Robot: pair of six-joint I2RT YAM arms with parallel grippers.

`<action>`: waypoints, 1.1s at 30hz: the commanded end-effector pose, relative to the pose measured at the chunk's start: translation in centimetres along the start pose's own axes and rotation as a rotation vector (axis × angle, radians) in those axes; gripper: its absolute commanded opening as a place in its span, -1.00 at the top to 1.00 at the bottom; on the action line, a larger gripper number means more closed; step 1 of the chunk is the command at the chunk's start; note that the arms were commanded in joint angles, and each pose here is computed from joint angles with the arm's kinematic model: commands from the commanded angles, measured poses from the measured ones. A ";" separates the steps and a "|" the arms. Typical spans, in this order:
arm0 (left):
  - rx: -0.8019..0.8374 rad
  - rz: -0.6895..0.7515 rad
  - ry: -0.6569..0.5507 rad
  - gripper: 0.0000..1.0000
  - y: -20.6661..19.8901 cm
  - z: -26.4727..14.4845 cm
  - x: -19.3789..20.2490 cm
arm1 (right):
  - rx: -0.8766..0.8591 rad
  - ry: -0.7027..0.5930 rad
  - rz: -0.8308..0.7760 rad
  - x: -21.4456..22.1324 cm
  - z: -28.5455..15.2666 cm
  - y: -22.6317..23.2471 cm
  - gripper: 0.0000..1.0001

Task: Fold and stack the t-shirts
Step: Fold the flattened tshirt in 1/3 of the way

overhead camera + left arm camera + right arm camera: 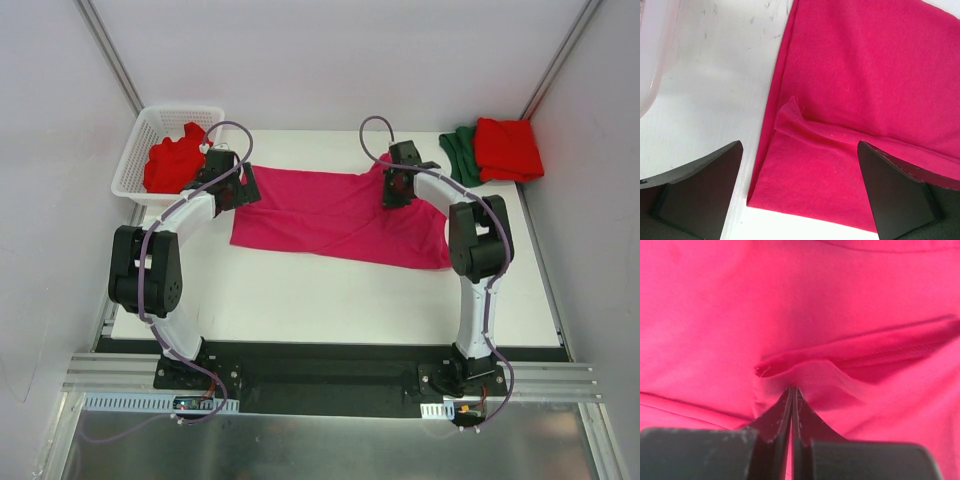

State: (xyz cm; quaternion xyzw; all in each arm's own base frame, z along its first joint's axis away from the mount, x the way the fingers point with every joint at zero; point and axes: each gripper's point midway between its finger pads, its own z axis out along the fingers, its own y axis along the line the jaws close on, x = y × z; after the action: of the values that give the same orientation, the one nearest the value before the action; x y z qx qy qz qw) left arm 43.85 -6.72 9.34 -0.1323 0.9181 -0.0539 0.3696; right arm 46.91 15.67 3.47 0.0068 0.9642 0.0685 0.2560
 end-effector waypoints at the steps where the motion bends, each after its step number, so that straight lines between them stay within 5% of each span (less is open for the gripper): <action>1: 0.002 0.025 -0.029 -0.99 -0.3 -0.2 -0.6 | -0.090 -0.046 -0.007 -2.2 -0.4 2.3 0.97; 7: 0.009 0.031 -0.036 -0.98 -0.3 -0.6 -0.8 | -0.179 -0.172 -0.013 -4.0 -2.8 3.6 0.98; 14: 0.075 0.033 -0.057 -0.99 -1.7 -1.6 -1.6 | -0.001 -0.341 -0.002 -6.2 -10.4 -0.1 0.91; 33: 0.516 0.241 0.087 -0.91 -16.3 -3.4 4.1 | 0.113 -0.049 0.164 12.2 -15.6 -5.8 0.97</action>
State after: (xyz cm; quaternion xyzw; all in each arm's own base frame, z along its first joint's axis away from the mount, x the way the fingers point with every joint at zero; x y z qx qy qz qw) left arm 42.18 -20.19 11.34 0.0353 0.9107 -0.2104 0.3537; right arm 31.01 8.90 9.70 0.0700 0.9576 0.0310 0.2778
